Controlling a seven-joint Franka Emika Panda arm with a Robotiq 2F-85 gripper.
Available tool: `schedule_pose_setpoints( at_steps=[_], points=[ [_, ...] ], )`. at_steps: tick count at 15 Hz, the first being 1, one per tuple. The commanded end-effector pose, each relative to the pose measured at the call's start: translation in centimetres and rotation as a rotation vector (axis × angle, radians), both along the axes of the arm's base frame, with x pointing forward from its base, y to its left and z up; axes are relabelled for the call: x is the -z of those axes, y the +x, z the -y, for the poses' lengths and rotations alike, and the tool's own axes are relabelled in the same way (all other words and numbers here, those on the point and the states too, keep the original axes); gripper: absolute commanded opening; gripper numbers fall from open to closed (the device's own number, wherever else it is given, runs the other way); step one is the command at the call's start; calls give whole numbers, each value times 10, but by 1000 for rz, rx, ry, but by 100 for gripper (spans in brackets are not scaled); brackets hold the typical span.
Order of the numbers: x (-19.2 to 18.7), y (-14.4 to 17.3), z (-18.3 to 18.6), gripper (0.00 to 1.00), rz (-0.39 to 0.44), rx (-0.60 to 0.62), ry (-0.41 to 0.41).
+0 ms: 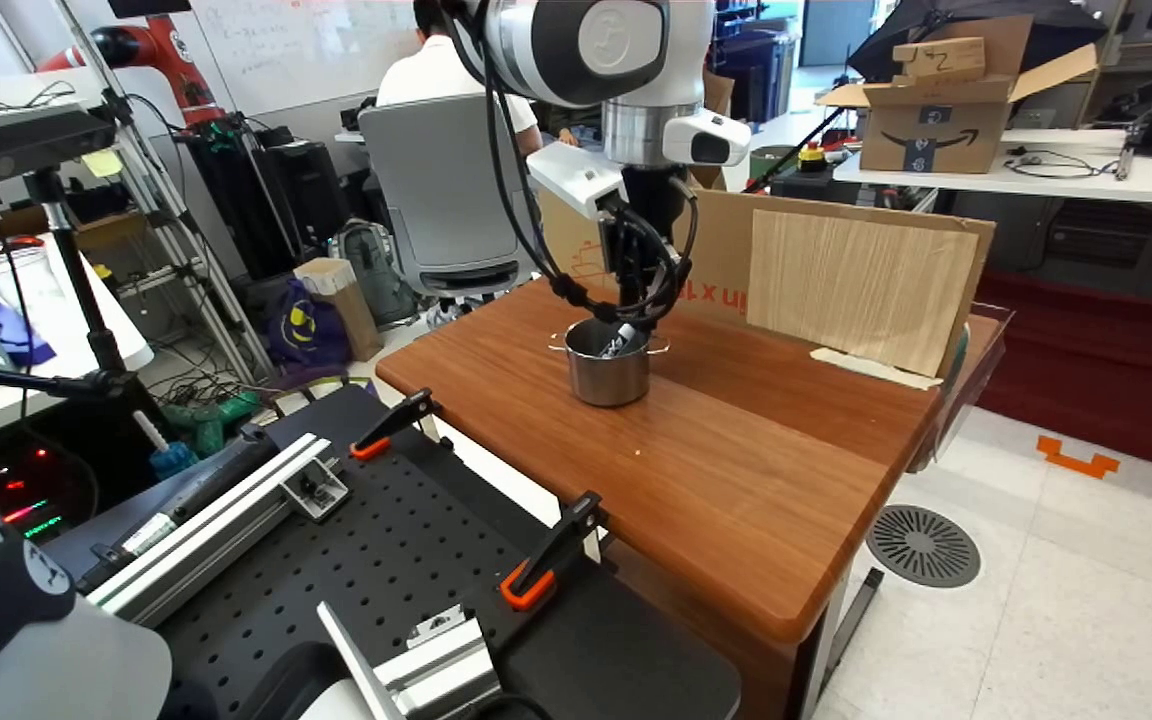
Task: Take the marker out of the pot
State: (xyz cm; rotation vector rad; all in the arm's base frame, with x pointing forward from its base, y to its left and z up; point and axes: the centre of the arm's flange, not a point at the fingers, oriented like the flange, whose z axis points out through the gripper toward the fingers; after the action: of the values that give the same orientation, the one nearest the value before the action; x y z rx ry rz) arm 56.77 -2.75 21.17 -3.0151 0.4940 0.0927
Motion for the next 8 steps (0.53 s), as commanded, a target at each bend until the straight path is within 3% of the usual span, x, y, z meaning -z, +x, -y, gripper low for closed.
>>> schedule_pose_setpoints(
  at_steps=[1, 2, 3, 8],
  points=[
    [5, 9, -2, 11, -3, 9, -13],
    [5, 9, -3, 2, -5, 9, -13],
    [4, 9, -3, 1, -3, 9, -13],
    [-10, 4, -4, 5, 22, -4, -3]
  ],
)
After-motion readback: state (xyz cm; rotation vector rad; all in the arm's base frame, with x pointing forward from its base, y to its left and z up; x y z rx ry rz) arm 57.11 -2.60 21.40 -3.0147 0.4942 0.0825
